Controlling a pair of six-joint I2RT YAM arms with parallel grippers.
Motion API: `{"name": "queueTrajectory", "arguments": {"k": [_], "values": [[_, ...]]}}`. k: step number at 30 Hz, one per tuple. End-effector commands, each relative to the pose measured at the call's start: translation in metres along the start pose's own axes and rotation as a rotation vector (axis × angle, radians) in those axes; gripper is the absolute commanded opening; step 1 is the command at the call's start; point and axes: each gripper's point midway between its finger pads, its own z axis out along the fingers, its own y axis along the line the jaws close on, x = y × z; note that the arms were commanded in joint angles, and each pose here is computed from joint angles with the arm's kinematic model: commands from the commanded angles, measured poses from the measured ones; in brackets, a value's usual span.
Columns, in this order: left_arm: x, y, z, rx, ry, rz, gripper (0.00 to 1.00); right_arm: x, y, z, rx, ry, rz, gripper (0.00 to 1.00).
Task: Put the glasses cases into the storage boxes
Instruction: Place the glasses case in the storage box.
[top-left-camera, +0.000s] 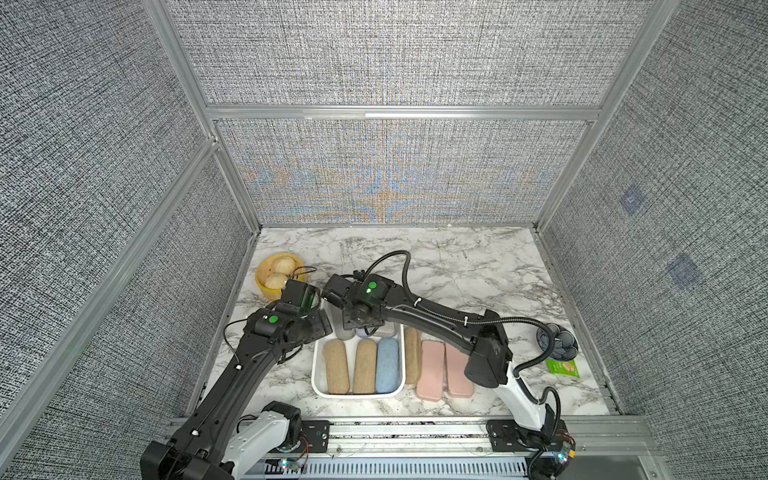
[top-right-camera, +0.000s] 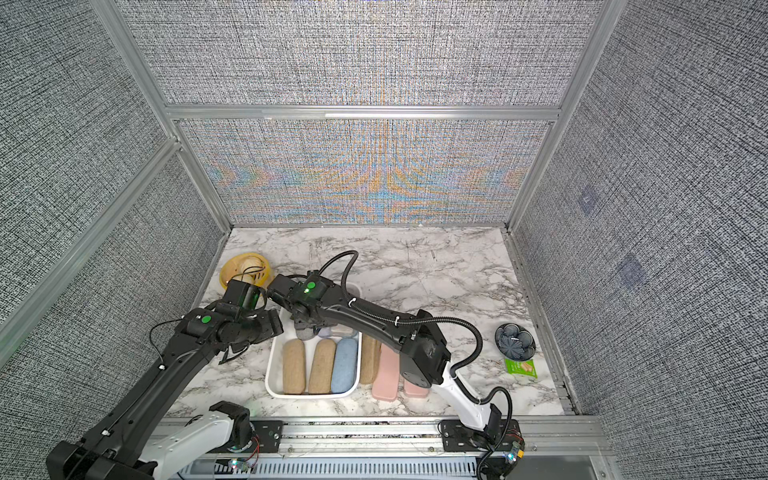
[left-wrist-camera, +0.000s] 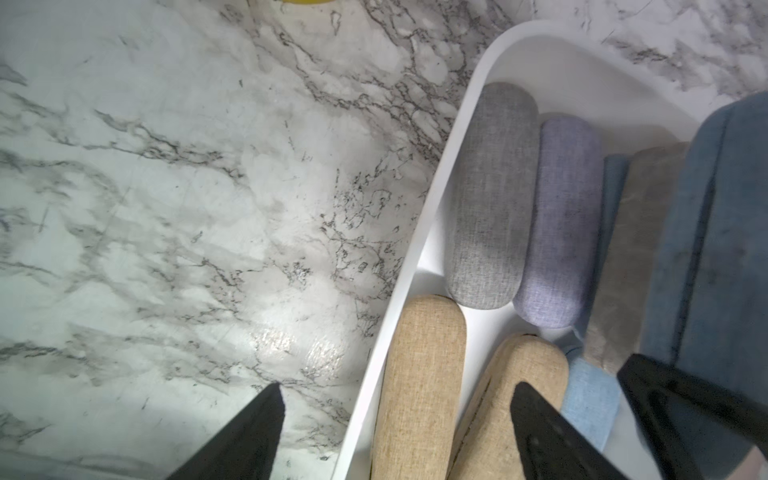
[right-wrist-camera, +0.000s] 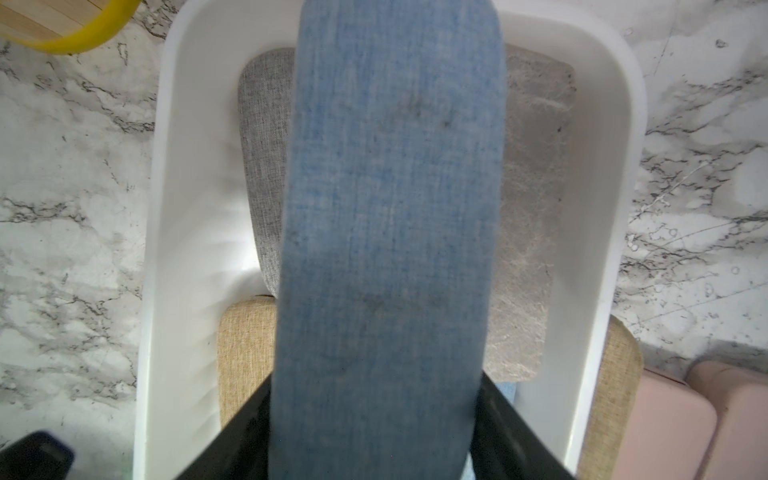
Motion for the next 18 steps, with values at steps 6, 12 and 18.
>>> {"name": "queueTrajectory", "arguments": {"k": [6,12,18], "values": [[0.002,0.009,0.007,-0.059,0.015,-0.039,0.87,-0.004,0.005,0.027,-0.010,0.021,0.011,0.64],[0.007,0.000,0.014,-0.013,0.053,-0.038,0.85,-0.010,-0.001,0.043,0.001,0.040,0.024,0.64],[0.007,0.001,0.020,-0.031,0.063,-0.019,0.85,-0.011,-0.003,0.051,0.008,0.054,0.035,0.65]]}}
